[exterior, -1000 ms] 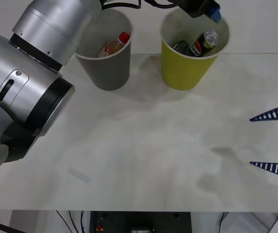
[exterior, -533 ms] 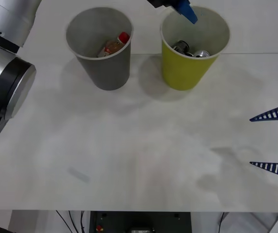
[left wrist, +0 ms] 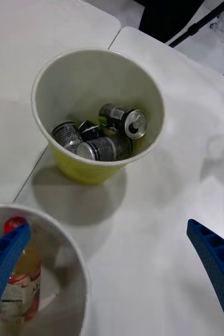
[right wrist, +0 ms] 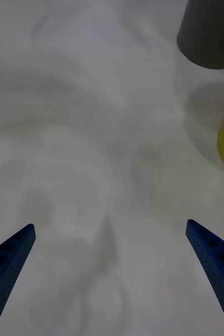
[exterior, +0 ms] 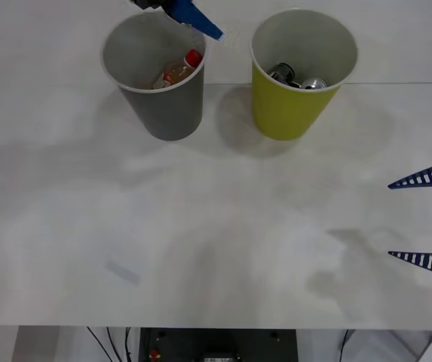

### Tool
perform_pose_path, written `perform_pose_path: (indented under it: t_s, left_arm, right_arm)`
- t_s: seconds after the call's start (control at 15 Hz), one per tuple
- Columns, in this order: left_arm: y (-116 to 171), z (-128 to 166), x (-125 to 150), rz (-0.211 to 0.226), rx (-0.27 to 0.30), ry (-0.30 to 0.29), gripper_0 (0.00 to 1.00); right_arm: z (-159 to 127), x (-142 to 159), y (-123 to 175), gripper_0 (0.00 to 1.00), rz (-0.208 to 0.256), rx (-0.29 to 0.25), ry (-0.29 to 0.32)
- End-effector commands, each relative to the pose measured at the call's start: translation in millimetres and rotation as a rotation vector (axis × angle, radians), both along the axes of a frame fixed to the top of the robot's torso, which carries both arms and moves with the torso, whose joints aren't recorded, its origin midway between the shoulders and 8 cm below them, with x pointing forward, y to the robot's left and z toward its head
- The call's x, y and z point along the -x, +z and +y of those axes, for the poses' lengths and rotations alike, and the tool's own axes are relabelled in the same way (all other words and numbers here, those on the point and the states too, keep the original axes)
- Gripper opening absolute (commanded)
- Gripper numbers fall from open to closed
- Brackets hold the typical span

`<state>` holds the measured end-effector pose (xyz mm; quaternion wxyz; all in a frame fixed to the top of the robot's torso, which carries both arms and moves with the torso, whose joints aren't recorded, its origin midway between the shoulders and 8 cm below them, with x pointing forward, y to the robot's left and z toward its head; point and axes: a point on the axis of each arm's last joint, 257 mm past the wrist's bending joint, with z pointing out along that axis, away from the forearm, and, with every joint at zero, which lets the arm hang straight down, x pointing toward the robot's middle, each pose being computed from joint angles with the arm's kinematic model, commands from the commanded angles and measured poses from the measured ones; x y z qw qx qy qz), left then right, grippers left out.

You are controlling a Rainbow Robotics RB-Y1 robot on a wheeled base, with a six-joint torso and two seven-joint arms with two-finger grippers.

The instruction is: Put the can into the green bin and the plastic bottle into the gray bin

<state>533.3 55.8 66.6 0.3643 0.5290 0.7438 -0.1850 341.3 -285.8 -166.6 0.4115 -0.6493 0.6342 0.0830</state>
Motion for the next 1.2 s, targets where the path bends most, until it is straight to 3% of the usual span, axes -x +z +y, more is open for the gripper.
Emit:
perform_pose_path:
  t_s: [0.07, 0.33, 0.6, 0.87, 1.0, 1.2]
  left_arm:
    - [-8, 53, 7, -0.040, -0.017, -0.014, 1.00]
    - [-26, 126, 19, -0.098, -0.073, -0.068, 1.00]
    - [-52, 186, 40, -0.203, -0.124, -0.110, 1.00]
    - [-80, 219, 77, -0.289, -0.179, -0.127, 1.00]
    - [-95, 231, 92, -0.287, -0.188, -0.120, 1.00]
    - [-115, 254, 103, -0.322, -0.229, -0.154, 1.00]
  right_arm:
    - [0, 0, 0, 1.00, 0.000, 0.000, 0.000]
    - [0, 0, 0, 1.00, 0.000, 0.000, 0.000]
    - [0, 0, 0, 1.00, 0.000, 0.000, 0.000]
    - [0, 0, 0, 1.00, 0.000, 0.000, 0.000]
    - [0, 0, 0, 1.00, 0.000, 0.000, 0.000]
    - [0, 0, 0, 1.00, 0.000, 0.000, 0.000]
